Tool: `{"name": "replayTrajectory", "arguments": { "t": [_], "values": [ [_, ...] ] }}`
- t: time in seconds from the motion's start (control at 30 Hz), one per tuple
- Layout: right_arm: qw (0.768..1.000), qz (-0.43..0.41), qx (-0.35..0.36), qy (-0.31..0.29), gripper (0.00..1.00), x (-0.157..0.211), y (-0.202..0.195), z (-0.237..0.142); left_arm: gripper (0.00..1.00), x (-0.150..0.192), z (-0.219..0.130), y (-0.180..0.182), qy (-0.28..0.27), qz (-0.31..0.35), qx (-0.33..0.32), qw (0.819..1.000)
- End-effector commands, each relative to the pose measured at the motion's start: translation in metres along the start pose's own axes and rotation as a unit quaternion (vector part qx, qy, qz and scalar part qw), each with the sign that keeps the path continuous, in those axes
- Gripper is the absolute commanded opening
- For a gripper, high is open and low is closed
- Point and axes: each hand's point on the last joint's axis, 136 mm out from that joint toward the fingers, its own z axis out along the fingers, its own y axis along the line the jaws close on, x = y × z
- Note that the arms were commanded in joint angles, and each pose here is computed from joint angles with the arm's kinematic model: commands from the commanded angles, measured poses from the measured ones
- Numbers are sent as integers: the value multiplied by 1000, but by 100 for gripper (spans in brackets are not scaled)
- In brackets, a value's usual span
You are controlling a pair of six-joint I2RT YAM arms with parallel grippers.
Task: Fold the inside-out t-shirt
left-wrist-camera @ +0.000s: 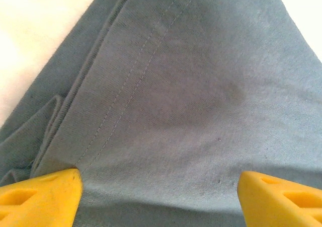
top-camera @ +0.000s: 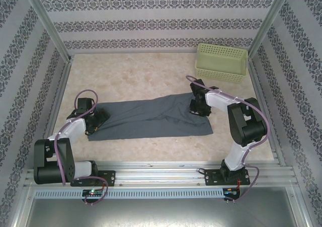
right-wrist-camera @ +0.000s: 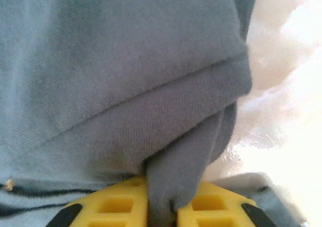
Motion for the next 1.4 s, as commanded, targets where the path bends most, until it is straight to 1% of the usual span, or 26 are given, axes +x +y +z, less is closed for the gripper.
{"name": "replayTrajectory", "arguments": {
  "t": [0.0, 0.03, 0.07, 0.23, 0.33, 0.5, 0.6, 0.67, 0.8, 0.93, 1.1, 1.23, 1.37],
  "values": [
    [1000, 9, 18, -10, 4, 3, -21, -9, 82, 11, 1, 11, 13, -9, -8, 1000],
    [1000, 11, 23, -17, 1, 1, -26, -13, 82, 14, 1, 8, 18, -10, 1, 1000],
    [999, 15, 26, -23, 0, 0, -32, -16, 82, 17, 2, 7, 21, -8, 3, 1000],
    [996, 34, 57, -58, 0, -9, -67, -41, 81, 39, -3, -16, 33, 32, 17, 999],
    [993, 37, 77, -82, 0, -15, -83, -58, 81, 44, -13, -31, 30, 48, 34, 998],
    [986, -3, 115, -120, 0, -29, -91, -98, 81, 32, -39, -49, 6, 61, 55, 997],
    [978, -46, 133, -152, 0, -36, -79, -130, 82, 26, -47, -50, -11, 72, 51, 996],
    [972, -79, 136, -173, 0, -37, -61, -150, 82, 24, -48, -46, -15, 77, 41, 996],
    [967, -130, 118, -186, 0, -31, -14, -176, 82, 26, -40, -38, -14, 77, 31, 996],
    [967, -176, 54, -178, 0, -11, 61, -184, 80, 33, -28, -30, 0, 78, 22, 997],
    [966, -211, -23, -150, 0, 20, 156, -177, 76, 43, -14, -22, 16, 83, 19, 996],
    [964, -218, -110, -110, 0, 48, 230, -165, 71, 55, -2, -18, 36, 78, 28, 996],
    [961, -214, -156, -82, 0, 68, 283, -152, 66, 66, 5, -23, 60, 78, 50, 994]
  ]
}}
